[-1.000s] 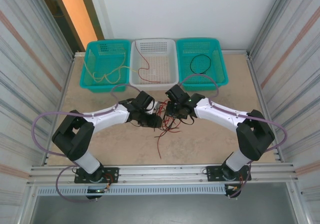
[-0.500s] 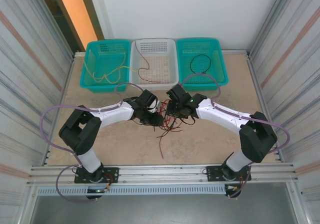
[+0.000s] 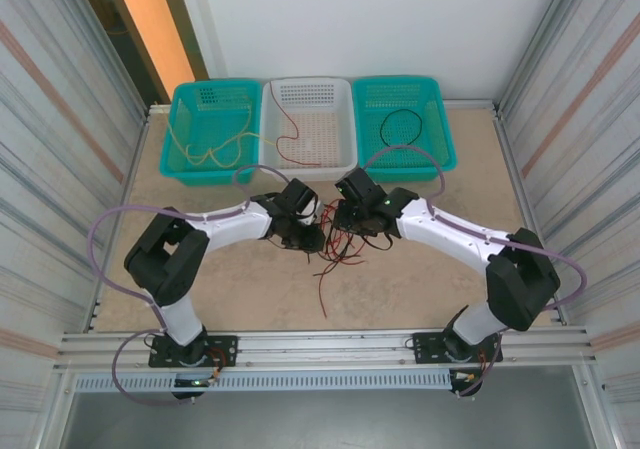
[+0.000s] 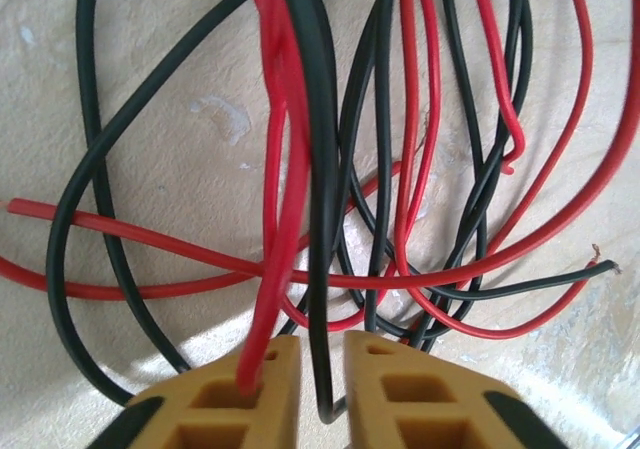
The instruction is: Untangle the cables
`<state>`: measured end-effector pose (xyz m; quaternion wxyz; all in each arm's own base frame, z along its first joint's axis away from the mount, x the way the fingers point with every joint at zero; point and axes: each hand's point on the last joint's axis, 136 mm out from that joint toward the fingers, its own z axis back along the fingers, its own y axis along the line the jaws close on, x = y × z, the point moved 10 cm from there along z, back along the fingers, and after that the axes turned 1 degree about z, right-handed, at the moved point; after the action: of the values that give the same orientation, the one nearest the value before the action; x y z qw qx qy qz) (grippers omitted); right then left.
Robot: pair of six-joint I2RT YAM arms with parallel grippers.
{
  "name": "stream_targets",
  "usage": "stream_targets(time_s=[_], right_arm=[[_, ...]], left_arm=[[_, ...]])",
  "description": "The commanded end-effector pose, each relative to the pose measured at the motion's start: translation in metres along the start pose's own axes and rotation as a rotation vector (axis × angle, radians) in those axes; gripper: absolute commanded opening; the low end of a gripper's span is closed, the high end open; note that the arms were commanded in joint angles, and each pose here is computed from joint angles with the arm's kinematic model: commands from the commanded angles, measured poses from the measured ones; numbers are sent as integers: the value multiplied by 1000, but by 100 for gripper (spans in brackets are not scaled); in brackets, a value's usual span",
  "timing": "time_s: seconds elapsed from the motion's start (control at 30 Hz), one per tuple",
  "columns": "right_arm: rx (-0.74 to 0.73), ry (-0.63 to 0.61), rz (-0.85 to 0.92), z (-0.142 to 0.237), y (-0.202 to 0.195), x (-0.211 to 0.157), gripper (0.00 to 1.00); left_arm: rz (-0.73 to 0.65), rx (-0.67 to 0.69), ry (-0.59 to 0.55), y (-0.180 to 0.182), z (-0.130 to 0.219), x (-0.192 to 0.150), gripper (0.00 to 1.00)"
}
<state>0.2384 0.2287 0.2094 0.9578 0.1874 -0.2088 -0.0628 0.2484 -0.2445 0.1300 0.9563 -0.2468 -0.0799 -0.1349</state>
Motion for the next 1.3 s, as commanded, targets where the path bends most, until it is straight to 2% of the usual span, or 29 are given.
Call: stream_targets(time_s=[0.0,0.13,0.23,0.4,0.77,1.07,1.27], right_arm=[[-21,-29,10,10,-6,1,23],[25,-53,25,18,-2,5,24],[77,-76,39,26,3,8,33],[146,-110,67,39,10,10,46],[301,-167,166,72,34,10,59],[331,-148,195,68,42,6,61],[274,-74,193,39,40,-1,57]], left_arm=[[-25,-33,-32,-12,21,4,16],[-50,-70,-74,-22,49,3,8],[-81,-95,-110,-32,74,2,0],[-126,-150,-213,-46,117,3,0],[-278,-304,-496,-66,243,7,0],[-324,-336,-703,-76,315,7,0],[-302,-456,-815,-79,348,7,0]])
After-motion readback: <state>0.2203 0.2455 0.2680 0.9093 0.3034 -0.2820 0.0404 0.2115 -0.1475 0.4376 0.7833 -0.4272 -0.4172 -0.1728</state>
